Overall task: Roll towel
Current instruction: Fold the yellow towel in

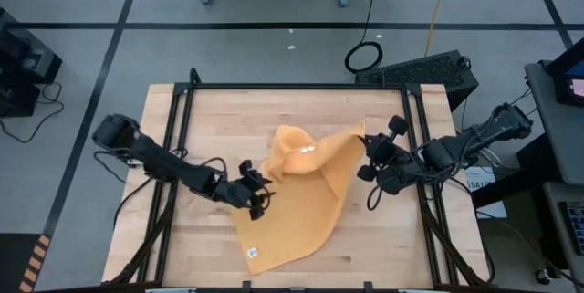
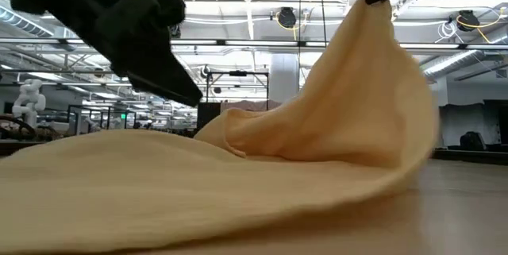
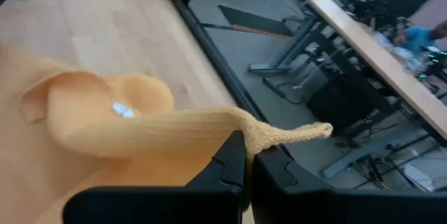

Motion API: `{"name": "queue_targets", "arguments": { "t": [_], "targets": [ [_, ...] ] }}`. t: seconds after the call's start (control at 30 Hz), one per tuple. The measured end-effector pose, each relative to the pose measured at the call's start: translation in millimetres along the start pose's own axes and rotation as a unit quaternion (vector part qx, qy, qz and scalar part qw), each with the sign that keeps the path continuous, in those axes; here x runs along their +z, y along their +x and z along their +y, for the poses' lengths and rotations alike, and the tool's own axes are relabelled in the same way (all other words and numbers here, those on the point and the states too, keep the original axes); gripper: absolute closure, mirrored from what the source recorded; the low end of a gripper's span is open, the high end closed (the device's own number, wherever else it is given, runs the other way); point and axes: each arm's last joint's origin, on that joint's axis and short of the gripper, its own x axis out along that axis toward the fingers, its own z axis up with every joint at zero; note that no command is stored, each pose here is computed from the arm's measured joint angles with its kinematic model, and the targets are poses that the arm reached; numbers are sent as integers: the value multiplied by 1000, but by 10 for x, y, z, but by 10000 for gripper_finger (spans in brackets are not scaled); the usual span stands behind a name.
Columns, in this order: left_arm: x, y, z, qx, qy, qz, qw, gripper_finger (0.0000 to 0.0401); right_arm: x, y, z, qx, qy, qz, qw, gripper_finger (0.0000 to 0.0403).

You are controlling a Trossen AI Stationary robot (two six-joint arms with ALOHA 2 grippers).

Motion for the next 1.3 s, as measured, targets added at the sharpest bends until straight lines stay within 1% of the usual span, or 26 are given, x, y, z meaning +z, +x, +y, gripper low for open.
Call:
{"name": "queue_targets", "arguments": {
  "t": [0.03, 0.1, 0.2, 0.23, 0.27, 0.33, 0.4, 0.6, 0.7, 0.73, 0.8, 0.87, 0.93, 0.97, 1.0, 1.07, 1.2, 1.23, 1.3],
  "targets": [
    [-4, 70, 1, 2, -9, -11, 1000, 214, 3, 8, -5, -3, 2, 0, 1000, 403],
    [-47, 180, 26, 11, -23, -11, 1000, 214, 12, 26, -15, -7, 1, 0, 1000, 403],
    [-100, 306, 36, -14, -38, 0, 999, 214, 21, 38, -19, -9, 1, 0, 1000, 403],
    [-112, 329, 43, -11, -42, 0, 999, 214, 24, 42, -21, -9, 3, -1, 1000, 403],
    [-118, 356, 58, 3, -51, -6, 999, 214, 24, 45, -23, -10, 3, 0, 1000, 403],
    [-117, 412, 113, 50, -74, -23, 996, 214, 24, 45, -22, -9, 3, 1, 1000, 403],
    [-114, 440, 178, 84, -81, -33, 993, 214, 24, 45, -22, -8, 3, 1, 1000, 403],
    [4, 514, 347, 111, -92, -62, 988, 214, 27, 45, -21, -8, 5, 0, 1000, 403],
    [42, 561, 456, 99, -88, -50, 990, 220, 28, 45, -21, -8, 6, -1, 1000, 403],
    [52, 573, 486, 97, -87, -47, 990, 228, 28, 46, -20, -8, 5, -1, 1000, 403],
    [67, 594, 542, 91, -80, -40, 992, 256, 28, 46, -20, -8, 5, 0, 1000, 403],
    [75, 607, 585, 91, -58, -34, 994, 302, 28, 46, -20, -8, 5, 0, 1000, 403],
    [90, 608, 607, 91, -34, -32, 995, 360, 27, 45, -20, -8, 4, 0, 1000, 403],
    [106, 602, 618, 88, -24, -32, 995, 380, 26, 45, -20, -8, 4, 0, 1000, 403],
    [131, 593, 632, 87, -18, -36, 995, 389, 26, 45, -20, -8, 2, 0, 1000, 403],
    [193, 572, 682, 86, -1, -43, 995, 391, 26, 45, -20, -8, -3, 0, 1000, 403],
    [294, 552, 848, 113, 13, -53, 992, 395, 26, 45, -20, -8, -4, 0, 1000, 403],
    [307, 549, 878, 109, 16, -50, 993, 395, 25, 45, -20, -8, -4, 0, 1000, 403],
    [356, 519, 901, 66, 18, -49, 996, 393, 25, 45, -20, -8, -4, 0, 1000, 403]
  ]
}}
